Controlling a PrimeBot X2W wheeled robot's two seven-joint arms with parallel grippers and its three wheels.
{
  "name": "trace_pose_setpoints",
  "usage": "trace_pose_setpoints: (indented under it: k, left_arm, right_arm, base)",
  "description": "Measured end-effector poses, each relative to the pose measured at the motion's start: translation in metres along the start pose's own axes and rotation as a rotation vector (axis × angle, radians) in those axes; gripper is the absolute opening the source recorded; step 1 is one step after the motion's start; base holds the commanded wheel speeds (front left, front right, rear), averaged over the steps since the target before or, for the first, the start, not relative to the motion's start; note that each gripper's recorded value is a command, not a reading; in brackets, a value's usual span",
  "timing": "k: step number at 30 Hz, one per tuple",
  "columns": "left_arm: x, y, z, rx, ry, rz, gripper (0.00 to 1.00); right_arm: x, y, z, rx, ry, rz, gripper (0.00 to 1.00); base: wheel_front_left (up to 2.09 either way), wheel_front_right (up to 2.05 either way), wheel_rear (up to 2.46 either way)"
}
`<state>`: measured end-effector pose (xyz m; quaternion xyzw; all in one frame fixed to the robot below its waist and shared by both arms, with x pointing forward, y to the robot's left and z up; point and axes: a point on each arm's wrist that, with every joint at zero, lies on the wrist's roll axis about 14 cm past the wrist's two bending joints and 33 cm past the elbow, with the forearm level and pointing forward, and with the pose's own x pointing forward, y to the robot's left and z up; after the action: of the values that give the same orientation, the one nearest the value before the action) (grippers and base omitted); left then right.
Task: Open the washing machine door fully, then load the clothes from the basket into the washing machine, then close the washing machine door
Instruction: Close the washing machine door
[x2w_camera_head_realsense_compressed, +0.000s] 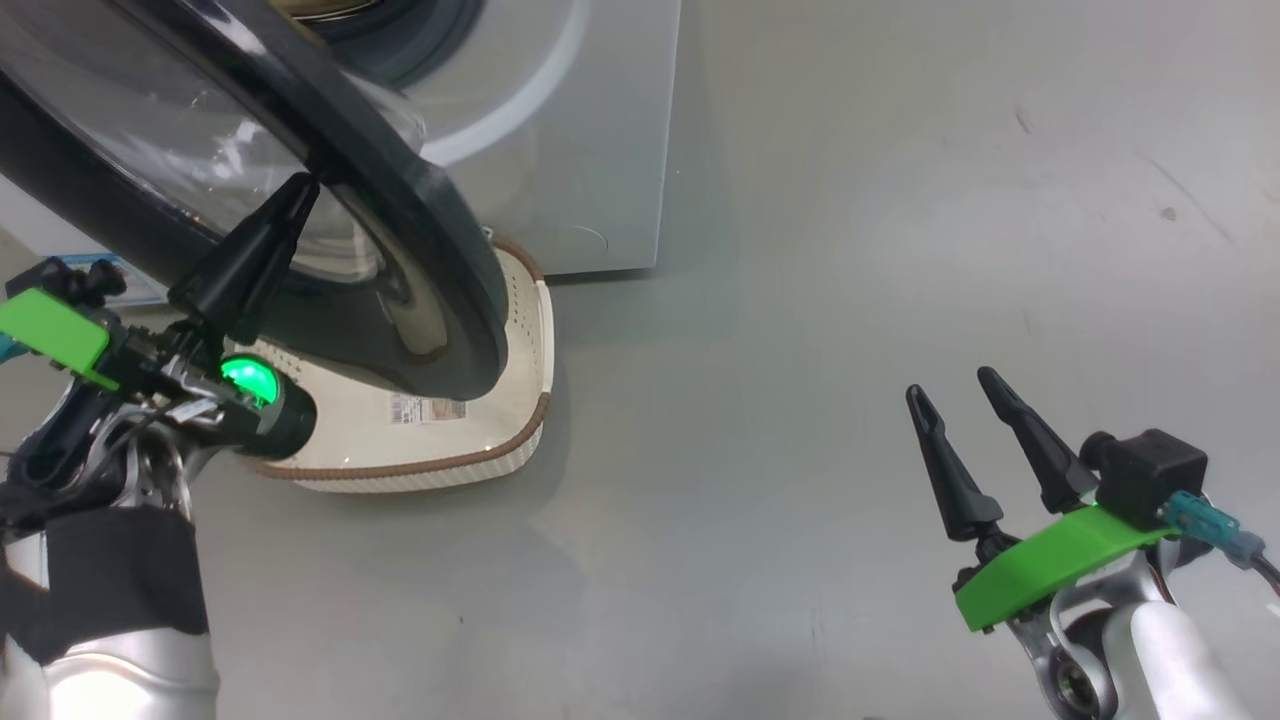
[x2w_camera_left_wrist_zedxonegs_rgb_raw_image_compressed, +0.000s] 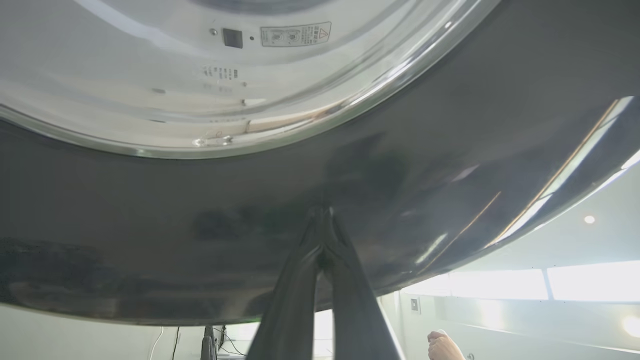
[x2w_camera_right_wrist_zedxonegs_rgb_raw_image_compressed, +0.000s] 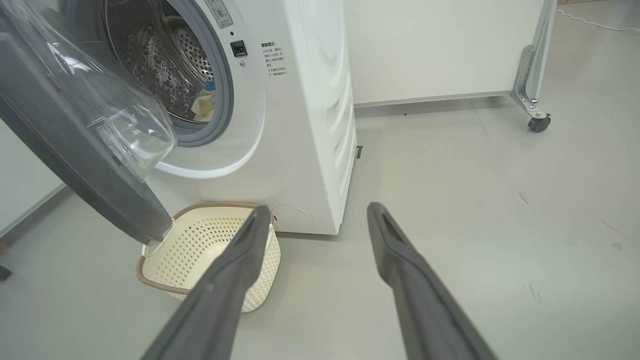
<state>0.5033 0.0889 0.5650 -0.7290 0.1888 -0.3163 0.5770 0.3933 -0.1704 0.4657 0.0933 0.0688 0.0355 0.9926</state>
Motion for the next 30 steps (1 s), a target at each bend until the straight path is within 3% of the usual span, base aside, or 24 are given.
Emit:
trace_pose_setpoints:
  k: [15,30]
  left_arm:
    - [0.025,0.005,-0.007,-0.025,0.015,-0.016,0.00]
    - [0.001,-0.025,0.010,0.053,-0.093,-0.073,0.00]
  right_arm:
    - [-0.012,-0.016,0.001,0.014,-0.013,-0.054,1.00]
    - [-0.005,-0.013,0.002,0.036,-0.030,-0.042,1.00]
  base:
    - [0.00,0.00,0.00]
    - [0.00,0.00,0.00]
